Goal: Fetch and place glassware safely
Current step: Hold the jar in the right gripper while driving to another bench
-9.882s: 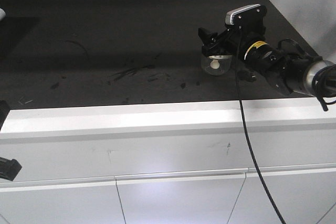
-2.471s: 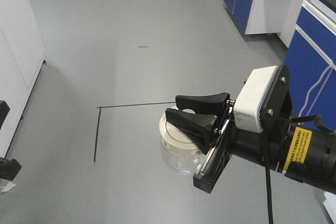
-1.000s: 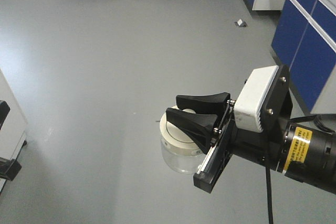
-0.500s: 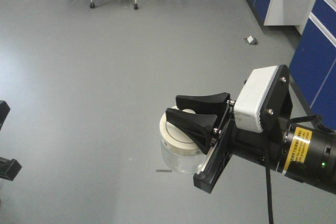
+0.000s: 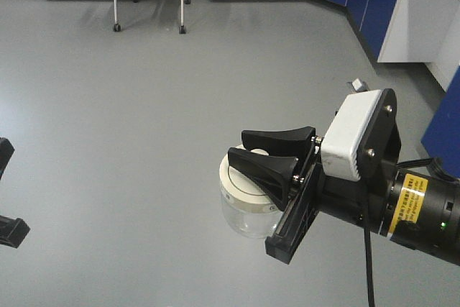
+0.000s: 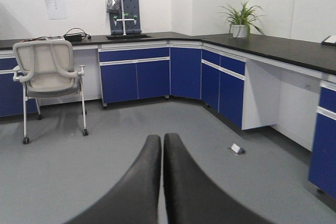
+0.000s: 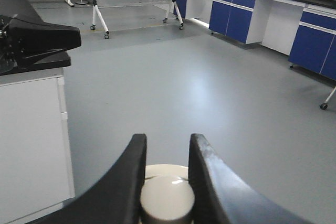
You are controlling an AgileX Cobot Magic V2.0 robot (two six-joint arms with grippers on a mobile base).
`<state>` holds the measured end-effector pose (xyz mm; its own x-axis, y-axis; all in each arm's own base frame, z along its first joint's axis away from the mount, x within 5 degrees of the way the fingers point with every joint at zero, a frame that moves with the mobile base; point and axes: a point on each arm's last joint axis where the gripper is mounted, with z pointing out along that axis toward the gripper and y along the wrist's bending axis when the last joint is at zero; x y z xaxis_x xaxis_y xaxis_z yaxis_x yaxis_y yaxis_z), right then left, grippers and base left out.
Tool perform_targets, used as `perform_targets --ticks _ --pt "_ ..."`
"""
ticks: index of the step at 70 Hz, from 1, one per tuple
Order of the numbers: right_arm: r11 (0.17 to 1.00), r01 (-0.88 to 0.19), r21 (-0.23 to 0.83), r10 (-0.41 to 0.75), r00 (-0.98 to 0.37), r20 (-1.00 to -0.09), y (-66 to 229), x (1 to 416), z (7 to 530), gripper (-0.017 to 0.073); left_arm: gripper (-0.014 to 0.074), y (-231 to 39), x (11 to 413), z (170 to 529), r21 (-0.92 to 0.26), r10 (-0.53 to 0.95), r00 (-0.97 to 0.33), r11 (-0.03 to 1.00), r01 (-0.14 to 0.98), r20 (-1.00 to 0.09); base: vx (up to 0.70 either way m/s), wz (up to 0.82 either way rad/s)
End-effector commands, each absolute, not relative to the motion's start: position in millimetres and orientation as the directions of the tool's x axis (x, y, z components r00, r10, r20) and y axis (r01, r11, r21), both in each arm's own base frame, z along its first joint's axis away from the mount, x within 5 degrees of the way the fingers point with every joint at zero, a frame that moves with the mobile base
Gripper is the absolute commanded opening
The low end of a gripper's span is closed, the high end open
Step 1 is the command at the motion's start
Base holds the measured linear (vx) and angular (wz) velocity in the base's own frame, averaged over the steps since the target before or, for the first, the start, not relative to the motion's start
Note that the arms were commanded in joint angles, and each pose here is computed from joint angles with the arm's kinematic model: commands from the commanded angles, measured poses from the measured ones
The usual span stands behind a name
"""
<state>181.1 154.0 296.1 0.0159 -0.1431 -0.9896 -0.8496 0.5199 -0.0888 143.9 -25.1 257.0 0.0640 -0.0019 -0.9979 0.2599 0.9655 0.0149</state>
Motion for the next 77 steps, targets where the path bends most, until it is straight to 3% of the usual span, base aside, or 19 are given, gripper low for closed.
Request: perform_targets --ticks 1,77 --pt "0.499 -0.862 -0.083 -0.043 0.071 -0.997 155.3 177.2 317.7 0.0000 0.0001 -26.3 144.5 271.4 -0.005 -0.048 0.149 0.961 0.276 -0.988 0.72 0.02" --pt "0.499 -0.862 -0.083 -0.043 0.071 -0.997 155.3 177.2 317.7 0.0000 0.0001 -26.2 144.6 271.3 -0.006 -0.049 0.148 0.961 0.276 -0.988 0.72 0.02"
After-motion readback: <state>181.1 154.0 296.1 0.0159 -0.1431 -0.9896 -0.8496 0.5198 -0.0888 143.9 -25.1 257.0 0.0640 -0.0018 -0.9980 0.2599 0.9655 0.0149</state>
